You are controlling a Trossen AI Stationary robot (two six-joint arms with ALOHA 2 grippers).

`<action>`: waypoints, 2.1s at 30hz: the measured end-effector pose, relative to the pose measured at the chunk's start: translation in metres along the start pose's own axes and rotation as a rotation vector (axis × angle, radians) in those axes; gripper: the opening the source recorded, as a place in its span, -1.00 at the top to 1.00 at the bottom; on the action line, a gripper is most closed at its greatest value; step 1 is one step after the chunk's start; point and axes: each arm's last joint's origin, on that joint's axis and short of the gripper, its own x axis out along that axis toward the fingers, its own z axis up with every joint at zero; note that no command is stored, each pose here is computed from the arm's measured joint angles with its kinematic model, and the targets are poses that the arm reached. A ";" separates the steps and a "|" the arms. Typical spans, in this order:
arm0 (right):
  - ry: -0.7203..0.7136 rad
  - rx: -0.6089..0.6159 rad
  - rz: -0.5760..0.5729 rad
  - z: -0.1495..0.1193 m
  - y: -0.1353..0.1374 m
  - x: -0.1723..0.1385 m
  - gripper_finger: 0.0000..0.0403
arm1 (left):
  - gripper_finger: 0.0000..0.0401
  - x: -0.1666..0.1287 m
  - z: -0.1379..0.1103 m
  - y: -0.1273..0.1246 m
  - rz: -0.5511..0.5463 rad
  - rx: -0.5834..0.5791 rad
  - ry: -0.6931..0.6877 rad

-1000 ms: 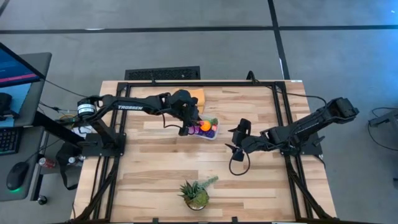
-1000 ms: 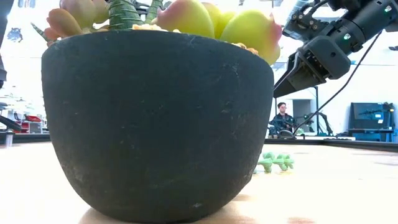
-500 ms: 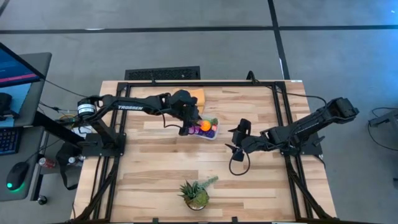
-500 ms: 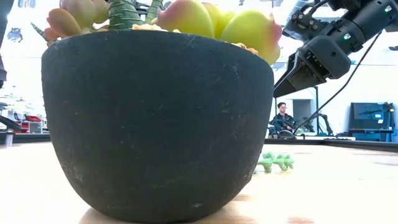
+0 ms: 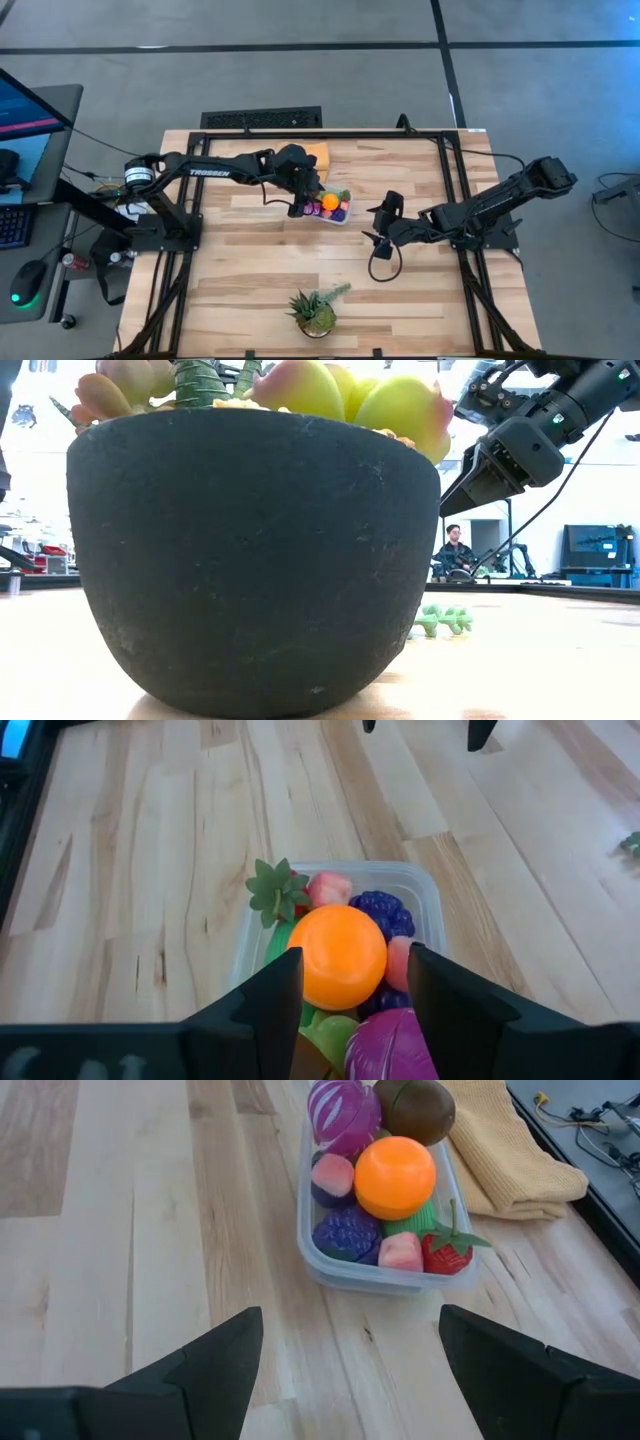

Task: Pick and placing Produce into tupperware
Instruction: Return to Home Position

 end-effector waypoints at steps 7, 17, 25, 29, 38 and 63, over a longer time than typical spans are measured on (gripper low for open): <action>0.000 0.000 0.000 0.000 0.000 0.000 -0.47 | 0.14 0.000 0.000 0.000 0.002 -0.007 0.001; -0.001 -0.007 -0.006 0.000 0.000 0.000 -0.47 | 0.14 0.000 0.000 0.001 0.057 0.017 0.019; 0.027 -0.136 -0.034 -0.002 -0.003 0.001 -0.47 | 0.15 -0.005 -0.010 0.006 0.332 -0.097 0.207; 0.033 -0.243 -0.171 -0.001 -0.012 0.003 -0.47 | 0.15 -0.013 -0.007 0.007 0.423 -0.088 0.227; 0.038 -0.078 -0.355 -0.002 -0.026 0.006 -0.47 | 0.15 -0.057 0.025 -0.008 0.296 -0.026 0.001; -0.455 0.089 -0.056 -0.016 -0.055 -0.052 -0.47 | 0.15 -0.190 -0.059 -0.085 0.253 0.032 -0.611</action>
